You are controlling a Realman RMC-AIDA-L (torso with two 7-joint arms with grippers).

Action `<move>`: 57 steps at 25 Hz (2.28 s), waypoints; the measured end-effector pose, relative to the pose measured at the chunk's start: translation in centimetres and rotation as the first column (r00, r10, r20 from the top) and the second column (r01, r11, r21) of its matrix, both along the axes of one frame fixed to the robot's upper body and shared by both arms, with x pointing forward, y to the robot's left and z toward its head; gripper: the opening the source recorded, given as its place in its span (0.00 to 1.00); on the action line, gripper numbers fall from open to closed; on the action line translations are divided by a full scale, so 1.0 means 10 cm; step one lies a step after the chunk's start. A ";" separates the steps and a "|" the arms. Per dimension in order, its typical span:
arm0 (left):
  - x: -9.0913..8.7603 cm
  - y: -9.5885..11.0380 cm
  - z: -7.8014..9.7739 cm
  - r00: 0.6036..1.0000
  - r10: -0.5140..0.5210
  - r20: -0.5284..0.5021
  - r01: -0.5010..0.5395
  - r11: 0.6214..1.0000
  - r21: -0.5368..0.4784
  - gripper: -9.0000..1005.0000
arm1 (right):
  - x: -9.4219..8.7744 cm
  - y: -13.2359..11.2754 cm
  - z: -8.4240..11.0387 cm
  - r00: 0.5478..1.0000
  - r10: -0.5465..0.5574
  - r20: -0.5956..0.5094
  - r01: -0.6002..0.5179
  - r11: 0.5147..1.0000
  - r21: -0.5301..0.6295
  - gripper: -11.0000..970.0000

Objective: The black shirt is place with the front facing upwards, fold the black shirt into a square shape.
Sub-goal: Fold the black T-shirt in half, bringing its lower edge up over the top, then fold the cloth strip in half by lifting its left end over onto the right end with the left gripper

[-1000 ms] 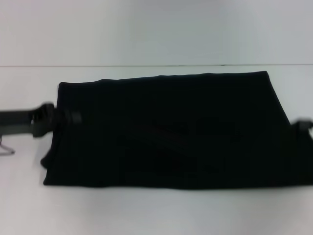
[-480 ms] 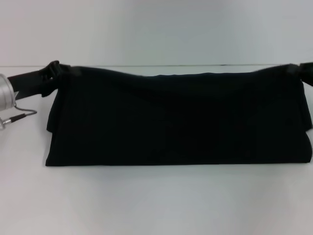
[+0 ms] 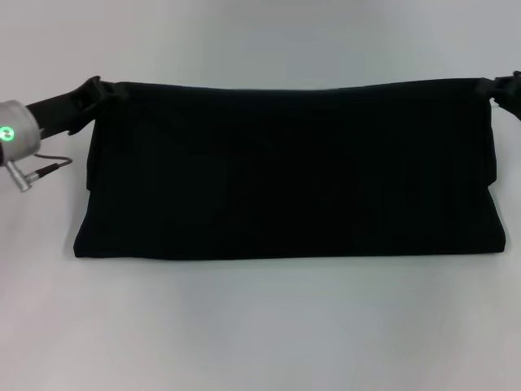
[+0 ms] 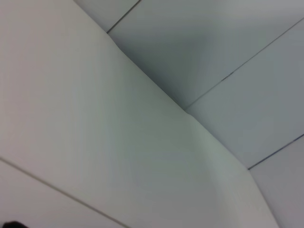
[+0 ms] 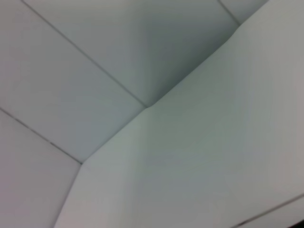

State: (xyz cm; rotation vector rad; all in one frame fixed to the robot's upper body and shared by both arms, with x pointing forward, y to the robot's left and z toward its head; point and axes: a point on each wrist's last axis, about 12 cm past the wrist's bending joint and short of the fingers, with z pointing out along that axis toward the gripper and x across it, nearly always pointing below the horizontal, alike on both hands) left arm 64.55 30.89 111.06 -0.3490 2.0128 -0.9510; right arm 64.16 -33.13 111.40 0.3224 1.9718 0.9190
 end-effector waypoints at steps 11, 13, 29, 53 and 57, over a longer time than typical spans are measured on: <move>0.12 -0.32 -0.12 0.997 0.068 0.026 -0.071 0.991 0.115 0.10 | 0.21 0.37 -0.13 0.997 -0.066 0.026 0.070 0.983 -0.173 0.06; 0.13 -0.36 -0.15 0.995 0.093 0.022 -0.095 0.987 0.127 0.10 | 0.23 0.42 -0.16 0.996 -0.084 0.027 0.088 0.973 -0.215 0.06; 0.14 -0.47 -0.30 0.982 0.184 0.036 -0.187 0.971 0.149 0.22 | 0.29 0.50 -0.25 0.982 -0.183 0.054 0.190 0.933 -0.305 0.31; -0.51 0.09 -0.37 1.000 0.001 0.026 0.004 0.987 -0.163 0.76 | -0.60 0.46 -0.53 0.860 0.397 0.321 -0.226 0.860 -0.458 0.56; -0.78 0.31 -0.36 0.996 -0.075 -0.047 0.058 0.957 -0.285 0.90 | -0.82 0.52 -0.58 0.754 0.537 0.379 -0.284 0.786 -0.550 0.73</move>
